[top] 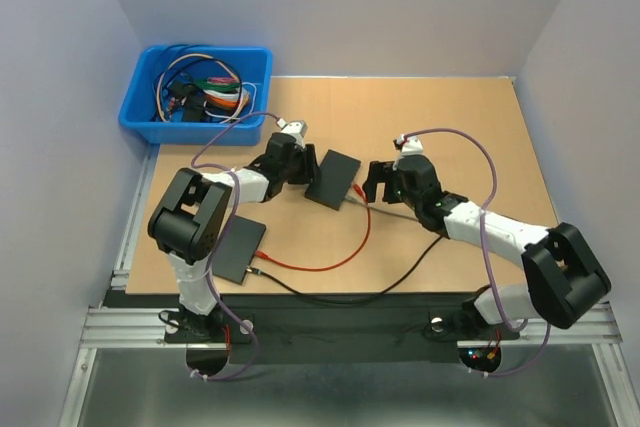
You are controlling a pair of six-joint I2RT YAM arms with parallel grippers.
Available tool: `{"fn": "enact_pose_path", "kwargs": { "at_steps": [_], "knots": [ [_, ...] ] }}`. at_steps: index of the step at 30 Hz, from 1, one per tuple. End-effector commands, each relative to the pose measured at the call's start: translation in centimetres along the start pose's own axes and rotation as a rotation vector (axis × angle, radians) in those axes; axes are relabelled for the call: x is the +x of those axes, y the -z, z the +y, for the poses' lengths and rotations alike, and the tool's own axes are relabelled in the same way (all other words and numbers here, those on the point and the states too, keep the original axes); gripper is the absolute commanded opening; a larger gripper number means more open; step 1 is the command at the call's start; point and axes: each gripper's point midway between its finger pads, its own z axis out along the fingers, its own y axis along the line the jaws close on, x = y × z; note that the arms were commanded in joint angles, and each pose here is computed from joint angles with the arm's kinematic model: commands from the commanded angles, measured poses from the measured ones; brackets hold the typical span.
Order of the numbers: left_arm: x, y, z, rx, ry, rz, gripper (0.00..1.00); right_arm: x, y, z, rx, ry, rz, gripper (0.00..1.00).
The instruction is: Insert the plug into the switch port
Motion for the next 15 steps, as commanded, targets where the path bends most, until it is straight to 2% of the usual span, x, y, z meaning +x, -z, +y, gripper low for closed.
{"fn": "enact_pose_path", "kwargs": {
  "at_steps": [1, 9, 15],
  "knots": [
    [-2.5, 2.8, 1.9, -0.103, -0.021, -0.046, 0.64, -1.6, 2.3, 2.4, -0.12, -0.029, -0.041, 1.0],
    [-7.1, 8.7, 3.8, -0.251, 0.047, -0.233, 0.69, -1.0, 5.8, 3.0, -0.202, -0.087, -0.047, 1.0],
    [-7.9, 13.8, 3.0, -0.226, 0.087, -0.341, 0.69, -1.5, 8.5, 3.2, -0.239, -0.105, -0.083, 1.0]
  ]
}}
